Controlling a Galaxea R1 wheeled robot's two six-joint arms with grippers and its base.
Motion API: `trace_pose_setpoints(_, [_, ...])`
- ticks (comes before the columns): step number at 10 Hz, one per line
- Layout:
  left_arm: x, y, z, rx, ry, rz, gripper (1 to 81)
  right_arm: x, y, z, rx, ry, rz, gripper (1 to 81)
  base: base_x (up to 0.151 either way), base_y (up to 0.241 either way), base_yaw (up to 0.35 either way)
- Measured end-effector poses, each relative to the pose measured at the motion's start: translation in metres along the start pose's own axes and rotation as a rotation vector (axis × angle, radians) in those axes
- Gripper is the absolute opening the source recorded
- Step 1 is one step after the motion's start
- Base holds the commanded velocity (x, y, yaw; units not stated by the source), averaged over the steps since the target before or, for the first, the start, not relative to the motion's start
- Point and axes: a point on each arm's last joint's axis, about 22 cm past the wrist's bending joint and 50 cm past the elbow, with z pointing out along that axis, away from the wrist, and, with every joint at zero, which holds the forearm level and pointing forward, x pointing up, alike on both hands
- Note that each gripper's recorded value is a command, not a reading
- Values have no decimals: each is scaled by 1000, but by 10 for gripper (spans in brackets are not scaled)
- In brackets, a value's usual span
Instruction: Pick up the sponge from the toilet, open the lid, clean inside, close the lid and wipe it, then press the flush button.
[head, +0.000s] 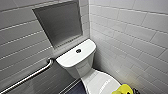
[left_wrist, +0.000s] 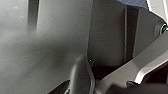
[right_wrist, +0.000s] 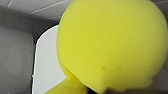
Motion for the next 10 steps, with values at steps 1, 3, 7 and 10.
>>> trace_pose_setpoints(1, [0, 0, 0, 0, 0, 0, 811, -1, 5, -4, -2, 17, 9, 10, 0, 0, 0])
trace_pose_setpoints(3, [0, 0, 0, 0, 0, 0, 811, -22, 39, -34, -28, 60, 54, 10, 0, 0, 0])
trace_pose_setpoints(7, [0, 0, 0, 0, 0, 0, 811, -82, 101, -105, -123, 46, 127, 10, 0, 0, 0])
trace_pose_setpoints(10, [0, 0, 0, 0, 0, 1, 811, -142, 106, -125, -146, -50, 47, 10, 0, 0, 0])
